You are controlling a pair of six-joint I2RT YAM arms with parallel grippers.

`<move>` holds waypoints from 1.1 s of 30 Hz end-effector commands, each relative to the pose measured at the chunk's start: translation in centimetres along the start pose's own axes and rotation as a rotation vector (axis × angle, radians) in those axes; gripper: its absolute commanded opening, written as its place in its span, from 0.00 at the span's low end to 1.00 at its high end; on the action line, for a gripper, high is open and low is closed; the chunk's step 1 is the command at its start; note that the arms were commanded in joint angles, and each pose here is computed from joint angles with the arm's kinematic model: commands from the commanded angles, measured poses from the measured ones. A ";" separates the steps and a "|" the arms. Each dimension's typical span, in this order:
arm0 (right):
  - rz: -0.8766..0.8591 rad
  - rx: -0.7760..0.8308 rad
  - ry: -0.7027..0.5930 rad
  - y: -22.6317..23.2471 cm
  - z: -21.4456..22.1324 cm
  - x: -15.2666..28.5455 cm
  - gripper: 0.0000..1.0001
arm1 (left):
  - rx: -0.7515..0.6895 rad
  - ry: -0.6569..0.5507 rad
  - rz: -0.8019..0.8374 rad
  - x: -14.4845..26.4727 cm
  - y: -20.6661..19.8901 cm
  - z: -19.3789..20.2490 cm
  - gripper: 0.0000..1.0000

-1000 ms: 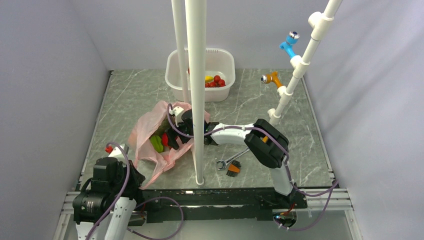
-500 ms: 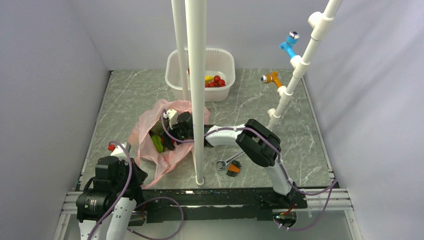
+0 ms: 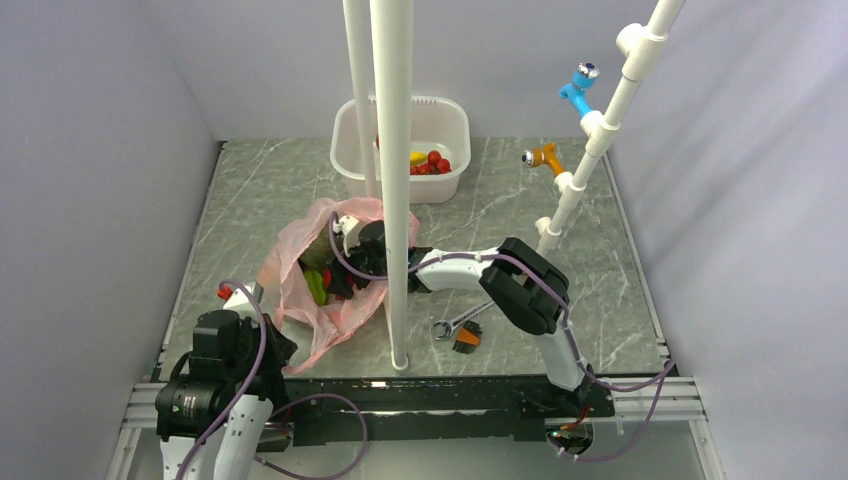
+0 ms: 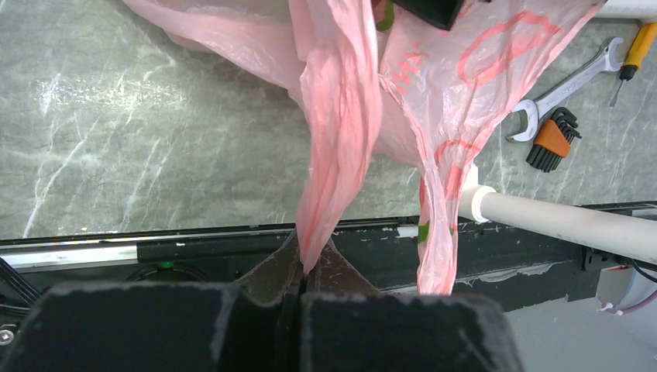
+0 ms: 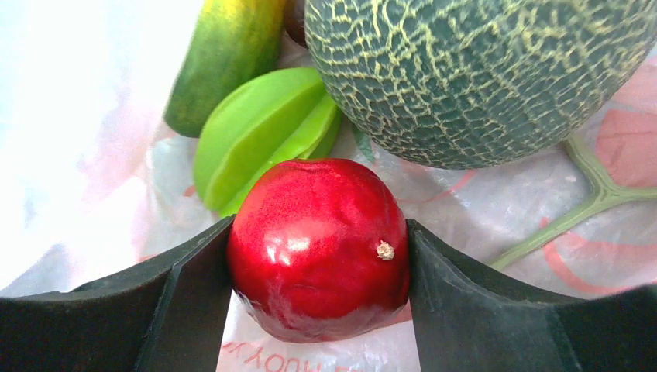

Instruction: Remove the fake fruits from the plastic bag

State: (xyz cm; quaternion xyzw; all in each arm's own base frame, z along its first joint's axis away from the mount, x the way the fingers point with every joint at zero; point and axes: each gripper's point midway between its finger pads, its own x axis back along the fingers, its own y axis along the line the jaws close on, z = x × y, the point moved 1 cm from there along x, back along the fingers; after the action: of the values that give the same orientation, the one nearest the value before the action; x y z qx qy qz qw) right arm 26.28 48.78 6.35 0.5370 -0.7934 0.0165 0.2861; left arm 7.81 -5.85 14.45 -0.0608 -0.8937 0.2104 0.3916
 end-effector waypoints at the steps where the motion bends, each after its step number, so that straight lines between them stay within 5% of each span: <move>1: -0.090 -0.034 -0.113 1.7 -6.1 3.4 0.34 | -0.010 -0.012 0.036 -0.3 -0.6 -0.5 0.00; 21: -0.348 -0.198 -0.290 4.3 -12.1 14.4 0.05 | -0.022 -0.037 0.050 -0.1 -0.7 -0.5 0.00; 33: -0.091 -0.060 -0.412 1.4 -17.5 24.1 0.00 | -0.010 -0.023 0.046 -0.4 -0.7 -0.6 0.00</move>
State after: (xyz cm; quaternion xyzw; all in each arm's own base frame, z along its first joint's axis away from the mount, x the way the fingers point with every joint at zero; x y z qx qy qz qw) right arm 25.89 37.40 26.69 0.5768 -0.7707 -0.1570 0.2206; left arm 7.88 -6.19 14.33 -0.0724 -0.8945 0.2140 0.3857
